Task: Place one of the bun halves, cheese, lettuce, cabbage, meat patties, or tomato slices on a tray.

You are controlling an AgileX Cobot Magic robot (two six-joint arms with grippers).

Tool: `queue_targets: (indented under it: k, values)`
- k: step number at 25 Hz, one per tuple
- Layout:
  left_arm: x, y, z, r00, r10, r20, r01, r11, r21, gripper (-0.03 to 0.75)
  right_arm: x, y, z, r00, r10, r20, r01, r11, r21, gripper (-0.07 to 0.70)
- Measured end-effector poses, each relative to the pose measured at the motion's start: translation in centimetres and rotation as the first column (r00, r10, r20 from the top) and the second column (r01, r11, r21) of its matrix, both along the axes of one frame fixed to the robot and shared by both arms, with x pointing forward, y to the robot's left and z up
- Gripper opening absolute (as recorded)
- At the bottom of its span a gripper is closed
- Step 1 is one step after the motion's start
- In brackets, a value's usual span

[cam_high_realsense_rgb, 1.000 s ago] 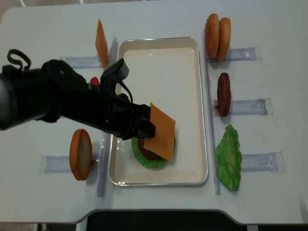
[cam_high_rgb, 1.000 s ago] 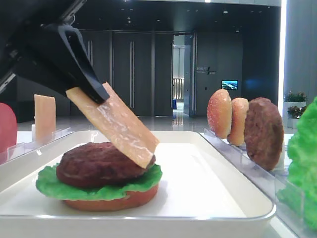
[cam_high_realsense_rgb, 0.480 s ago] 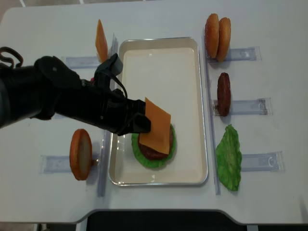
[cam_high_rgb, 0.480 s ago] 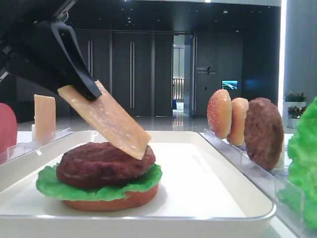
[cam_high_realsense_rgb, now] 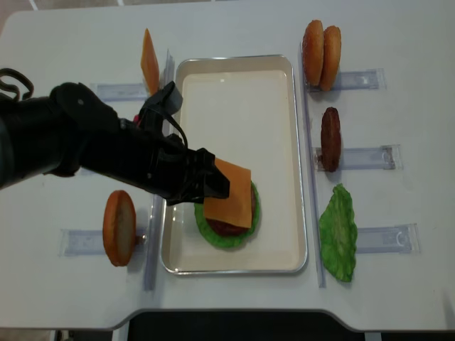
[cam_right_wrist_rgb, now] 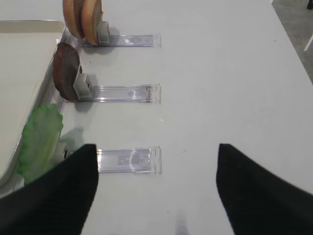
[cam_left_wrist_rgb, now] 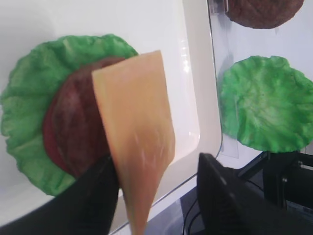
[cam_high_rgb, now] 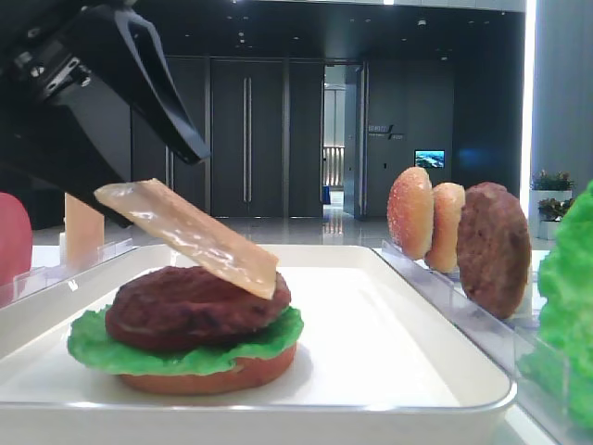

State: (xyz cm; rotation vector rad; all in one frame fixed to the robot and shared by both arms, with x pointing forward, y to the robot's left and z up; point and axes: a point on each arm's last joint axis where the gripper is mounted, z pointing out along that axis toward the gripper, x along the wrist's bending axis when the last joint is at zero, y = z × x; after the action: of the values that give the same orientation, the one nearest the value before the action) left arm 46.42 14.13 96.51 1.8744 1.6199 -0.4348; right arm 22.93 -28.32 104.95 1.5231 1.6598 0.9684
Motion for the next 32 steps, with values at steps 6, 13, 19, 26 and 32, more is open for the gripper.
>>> queue_targets:
  k: [6, 13, 19, 26, 32]
  values:
    - [-0.3, 0.2, 0.1, 1.0, -0.004, -0.018, 0.005, 1.0, 0.021, 0.477, 0.0, 0.0, 0.0, 1.0, 0.0, 0.0, 0.0, 1.0, 0.0, 0.486]
    - [-0.5, 1.2, 0.8, 1.0, 0.02, -0.012, -0.019, 0.997, 0.072, 0.568, 0.0, 0.0, 0.0, 1.0, 0.0, 0.0, 0.0, 1.0, 0.0, 0.486]
    - [-0.9, 2.3, 1.3, 0.999, 0.027, -0.018, -0.024, 0.989, 0.146, 0.576, 0.0, 0.0, 0.0, 1.0, 0.0, 0.0, 0.0, 1.0, 0.0, 0.486]
    - [-0.2, 2.8, 4.3, 0.998, -0.037, -0.051, 0.049, 0.959, 0.278, 0.576, 0.0, 0.0, 0.0, 1.0, 0.0, 0.0, 0.0, 1.0, 0.0, 0.482]
    - [0.3, 3.9, 7.6, 0.992, -0.053, -0.111, 0.098, 0.888, 0.449, 0.576, 0.0, 0.0, 0.0, 1.0, 0.0, 0.0, 0.0, 1.0, 0.0, 0.479]
